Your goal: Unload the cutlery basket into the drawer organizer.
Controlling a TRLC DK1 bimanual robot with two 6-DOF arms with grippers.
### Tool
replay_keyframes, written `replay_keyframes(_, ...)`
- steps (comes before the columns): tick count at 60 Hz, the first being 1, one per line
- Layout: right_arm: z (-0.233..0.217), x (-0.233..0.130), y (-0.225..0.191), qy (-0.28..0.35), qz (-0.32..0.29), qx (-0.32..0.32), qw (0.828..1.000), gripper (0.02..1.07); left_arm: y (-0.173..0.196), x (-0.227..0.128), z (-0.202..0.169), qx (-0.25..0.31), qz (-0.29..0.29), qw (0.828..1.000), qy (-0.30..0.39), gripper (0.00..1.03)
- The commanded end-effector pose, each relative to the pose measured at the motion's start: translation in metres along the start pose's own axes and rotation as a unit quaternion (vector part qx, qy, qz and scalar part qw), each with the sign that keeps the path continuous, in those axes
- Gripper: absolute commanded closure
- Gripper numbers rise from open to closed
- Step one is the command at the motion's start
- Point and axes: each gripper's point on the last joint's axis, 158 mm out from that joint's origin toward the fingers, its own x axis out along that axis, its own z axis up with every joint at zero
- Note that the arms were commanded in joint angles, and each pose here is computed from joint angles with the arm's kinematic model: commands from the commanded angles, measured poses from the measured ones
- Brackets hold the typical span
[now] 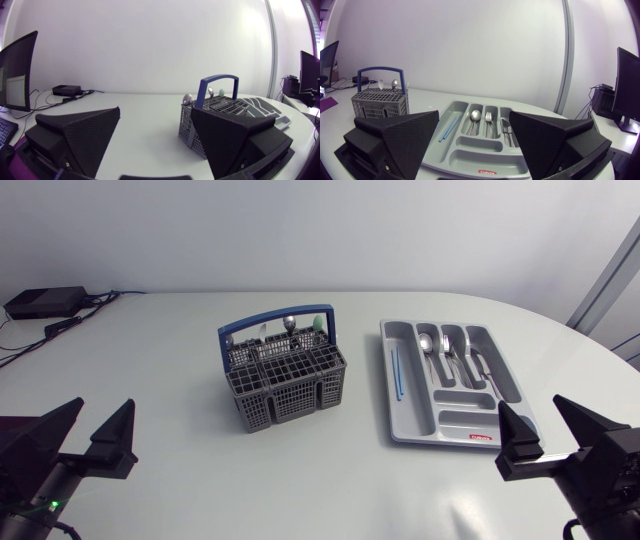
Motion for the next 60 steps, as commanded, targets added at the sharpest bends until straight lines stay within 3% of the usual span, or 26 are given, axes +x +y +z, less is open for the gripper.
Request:
replay_keyframes(1, -0.008, 0.001, 0.003, 0.007, 0.006, 0.011, 1.000, 0.06, -0.002, 0.001, -0.007, -0.002, -0.003, 1.000, 0.006, 0.04)
replay_keyframes(36, -0.006, 0.001, 0.003, 0.003, 0.005, 0.010, 1.000, 0.06, 0.001, 0.001, -0.006, -0.002, 0.001, 1.000, 0.003, 0.04)
replay_keyframes(50, 0.034, -0.004, 0.004, -0.035, 0.009, 0.011, 0.999, 0.06, 0.012, -0.006, 0.034, -0.007, 0.029, 0.999, -0.037, 0.04)
replay_keyframes(60, 0.052, 0.006, 0.005, -0.013, 0.008, 0.011, 1.000, 0.06, 0.011, 0.000, 0.056, -0.007, 0.027, 0.999, -0.022, 0.04)
